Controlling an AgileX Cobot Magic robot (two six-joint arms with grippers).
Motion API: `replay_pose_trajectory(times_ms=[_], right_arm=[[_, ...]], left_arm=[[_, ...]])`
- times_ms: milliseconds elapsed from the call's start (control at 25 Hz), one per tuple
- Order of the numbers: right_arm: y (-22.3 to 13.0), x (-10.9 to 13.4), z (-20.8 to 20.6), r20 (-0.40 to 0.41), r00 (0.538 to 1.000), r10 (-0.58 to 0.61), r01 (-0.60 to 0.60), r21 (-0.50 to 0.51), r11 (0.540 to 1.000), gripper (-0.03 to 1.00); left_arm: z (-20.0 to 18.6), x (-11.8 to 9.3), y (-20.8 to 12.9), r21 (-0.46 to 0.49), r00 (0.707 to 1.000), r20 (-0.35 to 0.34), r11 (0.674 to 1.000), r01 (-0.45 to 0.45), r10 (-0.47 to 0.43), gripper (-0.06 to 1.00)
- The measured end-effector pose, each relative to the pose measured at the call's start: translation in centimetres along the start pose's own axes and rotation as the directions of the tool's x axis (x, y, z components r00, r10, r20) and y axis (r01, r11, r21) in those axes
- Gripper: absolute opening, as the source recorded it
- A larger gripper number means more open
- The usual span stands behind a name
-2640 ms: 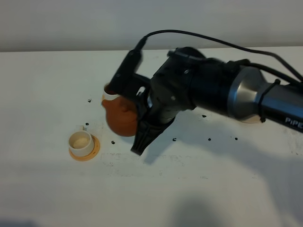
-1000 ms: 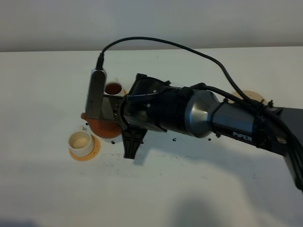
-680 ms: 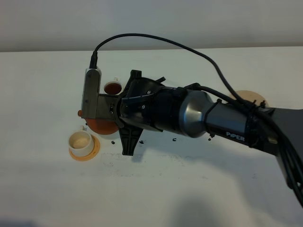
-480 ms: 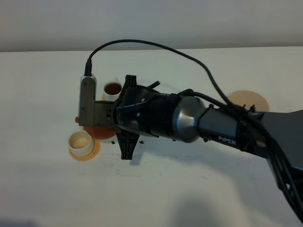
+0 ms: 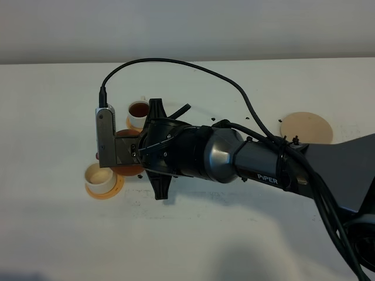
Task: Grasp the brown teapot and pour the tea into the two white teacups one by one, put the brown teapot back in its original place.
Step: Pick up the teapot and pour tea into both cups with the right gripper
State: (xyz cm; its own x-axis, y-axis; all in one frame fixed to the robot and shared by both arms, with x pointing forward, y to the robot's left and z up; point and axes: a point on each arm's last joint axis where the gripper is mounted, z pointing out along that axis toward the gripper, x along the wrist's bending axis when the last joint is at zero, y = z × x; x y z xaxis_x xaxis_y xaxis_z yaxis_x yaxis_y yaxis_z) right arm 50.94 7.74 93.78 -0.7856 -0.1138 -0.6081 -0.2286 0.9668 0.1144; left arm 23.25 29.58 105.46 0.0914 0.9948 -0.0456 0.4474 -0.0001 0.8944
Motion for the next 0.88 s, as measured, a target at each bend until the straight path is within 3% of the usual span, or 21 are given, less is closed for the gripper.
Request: replay_pose_trajectory(times_ms=[520, 880], right_arm=[[0.18, -0.60, -0.17, 0.091, 0.990, -0.103, 0.102, 0.016, 0.995, 0.13], [-0.06, -0.07, 0.15, 0.085, 0.989, -0.122, 0.121, 0.017, 0.992, 0.13]], left_arm=[[0.00, 0.00, 0.00, 0.000, 1.000, 0.000, 1.000, 0.000, 0.000, 0.61], [0.00, 0.00, 0.00, 0.000, 1.000, 0.000, 1.000, 0.000, 0.000, 0.61]])
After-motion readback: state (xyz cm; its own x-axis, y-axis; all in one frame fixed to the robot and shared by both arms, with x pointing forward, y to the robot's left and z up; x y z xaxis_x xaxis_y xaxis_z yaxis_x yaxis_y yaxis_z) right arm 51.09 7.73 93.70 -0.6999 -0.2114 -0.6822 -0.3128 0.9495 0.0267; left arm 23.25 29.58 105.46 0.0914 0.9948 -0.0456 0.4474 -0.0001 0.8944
